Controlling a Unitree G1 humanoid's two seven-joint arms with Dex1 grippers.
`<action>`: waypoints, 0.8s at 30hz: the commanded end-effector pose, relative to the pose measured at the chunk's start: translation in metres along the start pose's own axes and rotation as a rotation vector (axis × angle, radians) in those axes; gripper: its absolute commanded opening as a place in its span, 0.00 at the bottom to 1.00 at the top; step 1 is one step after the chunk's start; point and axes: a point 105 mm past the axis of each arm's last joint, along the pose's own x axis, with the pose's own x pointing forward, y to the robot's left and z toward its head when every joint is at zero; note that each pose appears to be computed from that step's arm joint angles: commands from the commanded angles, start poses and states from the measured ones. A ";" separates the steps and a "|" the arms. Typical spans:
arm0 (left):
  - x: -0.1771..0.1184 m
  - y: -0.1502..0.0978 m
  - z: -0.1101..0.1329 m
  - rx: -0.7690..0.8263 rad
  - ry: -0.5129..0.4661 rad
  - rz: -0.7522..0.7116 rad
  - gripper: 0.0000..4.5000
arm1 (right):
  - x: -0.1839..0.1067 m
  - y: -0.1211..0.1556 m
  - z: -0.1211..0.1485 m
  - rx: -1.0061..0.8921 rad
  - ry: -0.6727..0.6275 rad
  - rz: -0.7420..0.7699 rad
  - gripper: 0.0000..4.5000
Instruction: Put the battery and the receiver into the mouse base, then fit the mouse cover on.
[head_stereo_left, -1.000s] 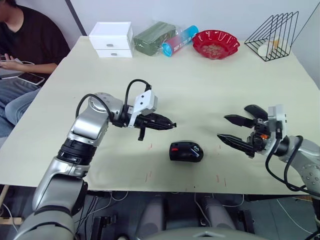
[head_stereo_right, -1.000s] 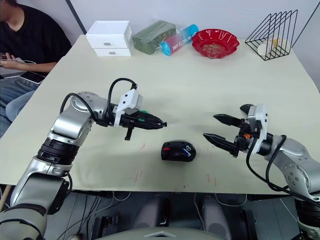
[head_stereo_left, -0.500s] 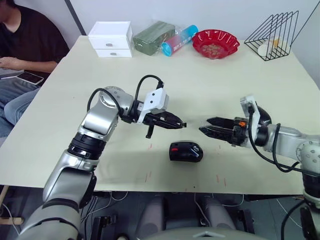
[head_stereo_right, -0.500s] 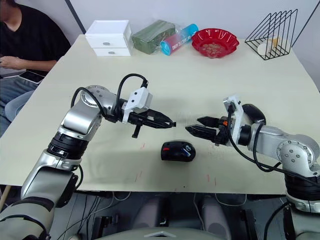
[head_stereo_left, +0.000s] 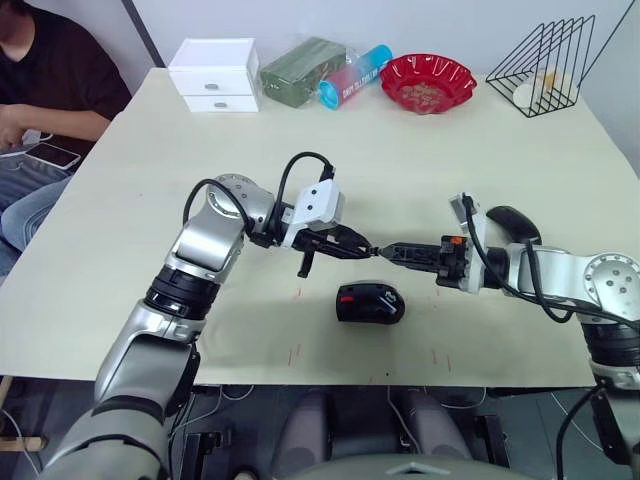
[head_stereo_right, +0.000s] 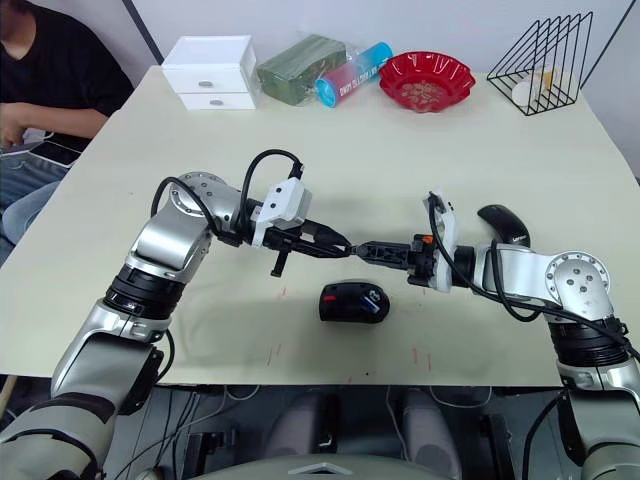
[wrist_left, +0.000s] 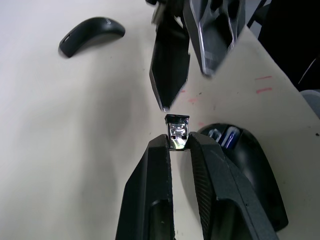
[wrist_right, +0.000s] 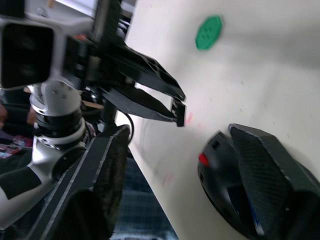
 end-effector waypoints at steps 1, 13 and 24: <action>-0.001 0.003 0.011 0.057 -0.005 -0.003 0.02 | 0.002 0.012 0.004 -0.021 -0.004 0.036 0.76; 0.000 -0.001 0.010 0.057 -0.010 -0.018 0.02 | 0.005 0.012 0.005 -0.019 0.003 0.030 0.48; 0.003 -0.002 0.009 0.054 -0.011 -0.018 0.02 | 0.006 0.011 0.005 -0.019 0.012 0.019 0.03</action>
